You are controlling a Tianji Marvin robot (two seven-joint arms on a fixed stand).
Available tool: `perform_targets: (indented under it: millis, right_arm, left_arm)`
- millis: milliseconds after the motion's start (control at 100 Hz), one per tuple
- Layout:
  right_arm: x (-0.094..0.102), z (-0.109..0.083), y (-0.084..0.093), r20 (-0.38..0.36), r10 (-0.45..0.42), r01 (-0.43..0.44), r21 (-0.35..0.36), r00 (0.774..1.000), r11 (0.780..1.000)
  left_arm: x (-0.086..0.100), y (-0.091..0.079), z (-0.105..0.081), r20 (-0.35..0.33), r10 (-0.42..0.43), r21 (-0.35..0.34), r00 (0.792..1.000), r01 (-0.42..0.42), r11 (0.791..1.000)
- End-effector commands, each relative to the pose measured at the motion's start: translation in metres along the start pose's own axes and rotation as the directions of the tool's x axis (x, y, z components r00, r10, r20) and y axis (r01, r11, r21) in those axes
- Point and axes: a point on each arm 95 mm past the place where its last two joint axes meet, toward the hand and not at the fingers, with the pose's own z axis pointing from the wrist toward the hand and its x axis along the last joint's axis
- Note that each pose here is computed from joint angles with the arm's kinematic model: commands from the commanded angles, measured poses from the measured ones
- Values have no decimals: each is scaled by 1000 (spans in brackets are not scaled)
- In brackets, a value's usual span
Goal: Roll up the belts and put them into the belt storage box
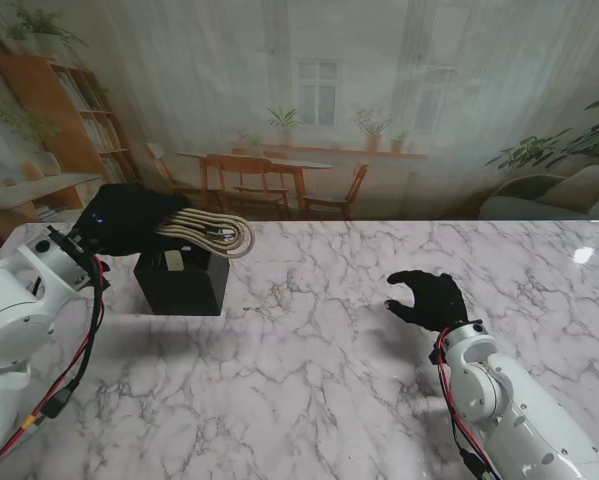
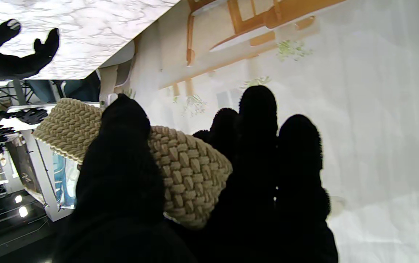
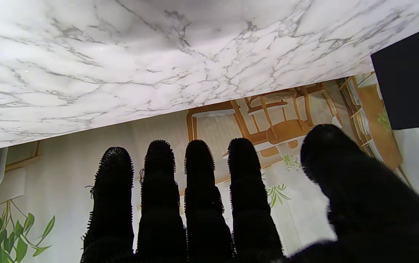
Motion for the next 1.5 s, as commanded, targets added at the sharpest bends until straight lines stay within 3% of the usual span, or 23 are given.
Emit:
perform_targets:
  millis: [0,410,730,1000,1200,1490]
  right_arm:
    - [-1,1,0,-6,-12,12,5,1000,1000]
    - [-2,3,0,-2,-15,15,3,1000,1000]
    - [-3,4,-3,6,-6,6,11,1000,1000]
    - [-4,5,-4,14,7,-7,14,1000,1000]
    - [-2,5,-2,12,24,-24,8,1000,1000]
    - [-2,3,-2,28,30,-30,7,999,1000]
  left_arm:
    - [-14,-10,-4,22,36,-9,999,-36,999]
    - [-65,-7,-31,165,99,-55,981,-91,994]
    - [-92,18,-22,228,121,-163,966,-84,983]
    - [-100,37,-10,240,142,-258,960,-78,963]
    - [-104,62,-5,249,159,-324,955,-73,943]
    - [-97,86,3,237,155,-366,959,-60,929]
